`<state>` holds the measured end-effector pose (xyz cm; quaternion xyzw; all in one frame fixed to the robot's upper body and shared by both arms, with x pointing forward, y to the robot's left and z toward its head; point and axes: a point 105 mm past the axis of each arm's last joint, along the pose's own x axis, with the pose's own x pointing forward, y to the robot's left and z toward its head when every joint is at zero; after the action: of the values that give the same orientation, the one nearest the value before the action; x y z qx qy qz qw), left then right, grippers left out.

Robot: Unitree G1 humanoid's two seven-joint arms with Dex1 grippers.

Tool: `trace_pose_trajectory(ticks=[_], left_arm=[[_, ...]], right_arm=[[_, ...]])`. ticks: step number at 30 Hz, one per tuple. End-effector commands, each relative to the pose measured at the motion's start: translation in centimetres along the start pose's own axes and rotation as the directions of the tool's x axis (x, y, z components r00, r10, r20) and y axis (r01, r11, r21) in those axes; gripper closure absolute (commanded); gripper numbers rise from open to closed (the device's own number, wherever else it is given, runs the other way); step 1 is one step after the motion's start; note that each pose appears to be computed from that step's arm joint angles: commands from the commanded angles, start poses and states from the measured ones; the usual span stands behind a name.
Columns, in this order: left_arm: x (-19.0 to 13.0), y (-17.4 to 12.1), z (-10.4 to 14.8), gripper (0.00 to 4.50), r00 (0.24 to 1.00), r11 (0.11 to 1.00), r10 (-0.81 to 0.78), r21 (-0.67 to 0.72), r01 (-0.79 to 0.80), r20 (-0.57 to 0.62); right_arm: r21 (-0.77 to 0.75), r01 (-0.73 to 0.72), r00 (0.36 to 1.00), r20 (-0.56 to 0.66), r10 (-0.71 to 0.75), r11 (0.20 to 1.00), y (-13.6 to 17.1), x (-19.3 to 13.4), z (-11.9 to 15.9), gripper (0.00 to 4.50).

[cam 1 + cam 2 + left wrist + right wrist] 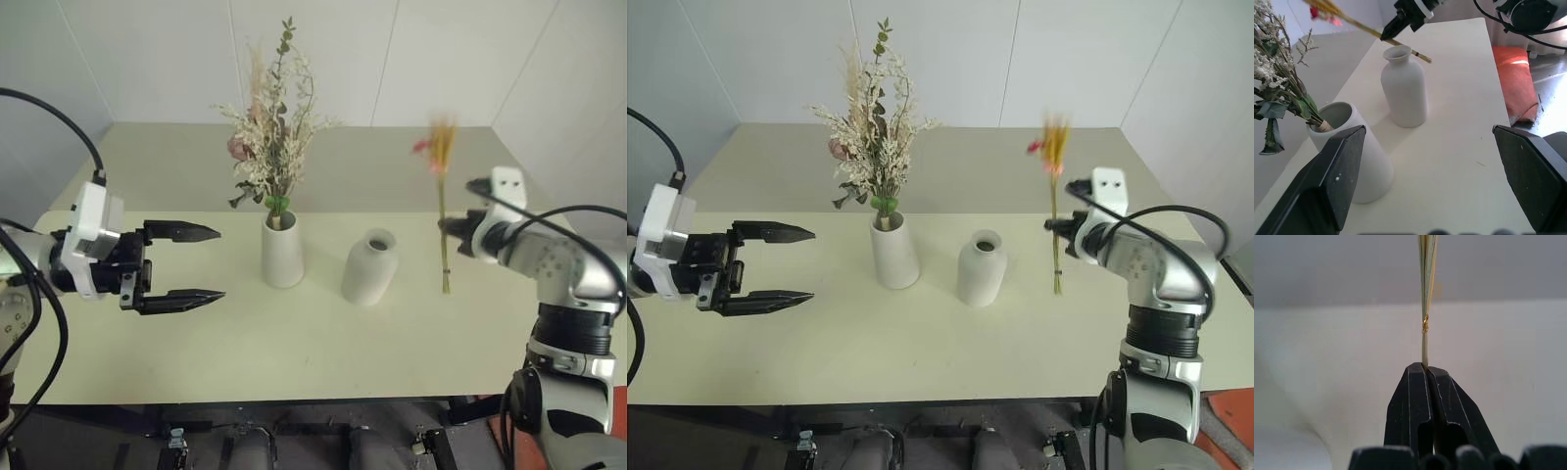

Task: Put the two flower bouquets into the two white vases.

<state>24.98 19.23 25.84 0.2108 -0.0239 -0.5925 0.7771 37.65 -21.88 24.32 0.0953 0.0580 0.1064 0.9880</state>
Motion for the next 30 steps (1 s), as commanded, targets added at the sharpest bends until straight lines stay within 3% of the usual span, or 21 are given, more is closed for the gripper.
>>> trace_pose_trajectory(ticks=[1, 5, 9, 14, 28, 30], left_arm=[[0.2, 0.9, 1.5, 0.0, 0.997, 1.0, 0.008, 0.012, -0.009, 0.082], [0.3, 1.8, 2.2, 0.0, 0.993, 1.0, 0.017, 0.002, -0.017, 0.119], [0.2, 2.0, 2.3, 0.0, 0.99, 1.0, 0.027, -0.009, -0.026, 0.138], [0.1, 2.2, 3.3, 0.0, 0.977, 0.998, 0.063, -0.044, -0.055, 0.205], [-0.3, 2.1, 3.3, 0.0, 0.979, 0.995, 0.092, -0.048, -0.085, 0.181], [-0.3, 2.1, 3.3, 0.0, 0.979, 0.995, 0.093, -0.046, -0.086, 0.18]], right_arm=[[-0.036, -0.136, 0.941, 0.308, 0.14, 0.99, 2.9, -2.6, 5.8, 4.47], [-0.107, -0.329, 0.832, 0.437, 0.342, 0.938, 7.4, -4.4, 8.1, 4.47], [-0.132, -0.446, 0.76, 0.467, 0.453, 0.885, 10.1, -4.9, 8.1, 4.47], [-0.146, -0.482, 0.745, 0.452, 0.491, 0.864, 11.6, -3.7, 6.2, 4.47], [-0.157, -0.505, 0.787, 0.319, 0.528, 0.849, 11.7, -2.4, 0.6, 4.47], [-0.163, -0.497, 0.8, 0.296, 0.522, 0.852, 11.2, -2.7, -0.6, 3.98]])
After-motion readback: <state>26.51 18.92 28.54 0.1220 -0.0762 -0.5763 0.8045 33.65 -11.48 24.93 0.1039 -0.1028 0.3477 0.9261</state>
